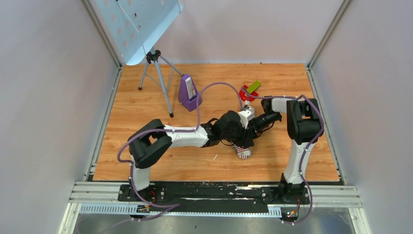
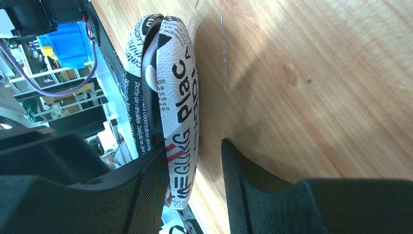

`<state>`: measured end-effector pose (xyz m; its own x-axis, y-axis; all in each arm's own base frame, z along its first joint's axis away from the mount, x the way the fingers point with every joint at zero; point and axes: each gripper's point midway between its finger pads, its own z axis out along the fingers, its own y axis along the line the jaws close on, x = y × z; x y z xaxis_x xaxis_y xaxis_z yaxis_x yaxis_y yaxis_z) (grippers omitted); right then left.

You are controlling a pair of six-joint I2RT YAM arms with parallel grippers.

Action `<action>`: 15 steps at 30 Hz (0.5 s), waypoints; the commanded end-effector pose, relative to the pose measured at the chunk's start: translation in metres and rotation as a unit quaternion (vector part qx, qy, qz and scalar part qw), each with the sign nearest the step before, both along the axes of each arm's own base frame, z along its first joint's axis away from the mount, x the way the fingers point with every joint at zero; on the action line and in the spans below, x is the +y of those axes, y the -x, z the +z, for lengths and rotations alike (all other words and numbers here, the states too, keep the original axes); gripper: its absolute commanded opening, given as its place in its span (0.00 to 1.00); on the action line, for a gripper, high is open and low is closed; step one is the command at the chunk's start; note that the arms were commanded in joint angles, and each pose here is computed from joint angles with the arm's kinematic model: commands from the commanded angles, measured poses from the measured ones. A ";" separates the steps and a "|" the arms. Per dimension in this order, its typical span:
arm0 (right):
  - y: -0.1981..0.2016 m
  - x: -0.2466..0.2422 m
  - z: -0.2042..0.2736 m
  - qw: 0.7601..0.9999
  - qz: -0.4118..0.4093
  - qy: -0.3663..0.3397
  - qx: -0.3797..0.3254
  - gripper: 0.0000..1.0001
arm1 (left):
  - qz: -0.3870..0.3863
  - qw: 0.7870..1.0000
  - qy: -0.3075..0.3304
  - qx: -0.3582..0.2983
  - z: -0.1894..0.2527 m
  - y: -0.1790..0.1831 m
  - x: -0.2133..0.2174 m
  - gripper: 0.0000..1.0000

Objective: Organize the sunglasses
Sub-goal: Close the sunglasses case at the center of the board.

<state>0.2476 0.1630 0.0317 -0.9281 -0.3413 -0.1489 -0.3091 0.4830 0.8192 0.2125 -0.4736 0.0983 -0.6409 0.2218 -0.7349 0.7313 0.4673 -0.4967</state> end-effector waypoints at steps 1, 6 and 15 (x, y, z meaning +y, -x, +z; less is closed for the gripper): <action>-0.001 -0.009 -0.011 1.000 -0.002 0.013 0.013 0.47 | -0.019 0.999 -0.039 0.003 -0.027 0.005 -0.007 0.38; -0.003 -0.009 -0.011 1.000 -0.007 0.012 0.016 0.47 | -0.005 0.994 -0.107 0.027 -0.066 0.002 0.001 0.38; -0.025 -0.040 -0.005 0.998 -0.062 0.016 0.003 0.48 | 0.007 0.977 -0.205 0.064 -0.110 0.007 0.026 0.31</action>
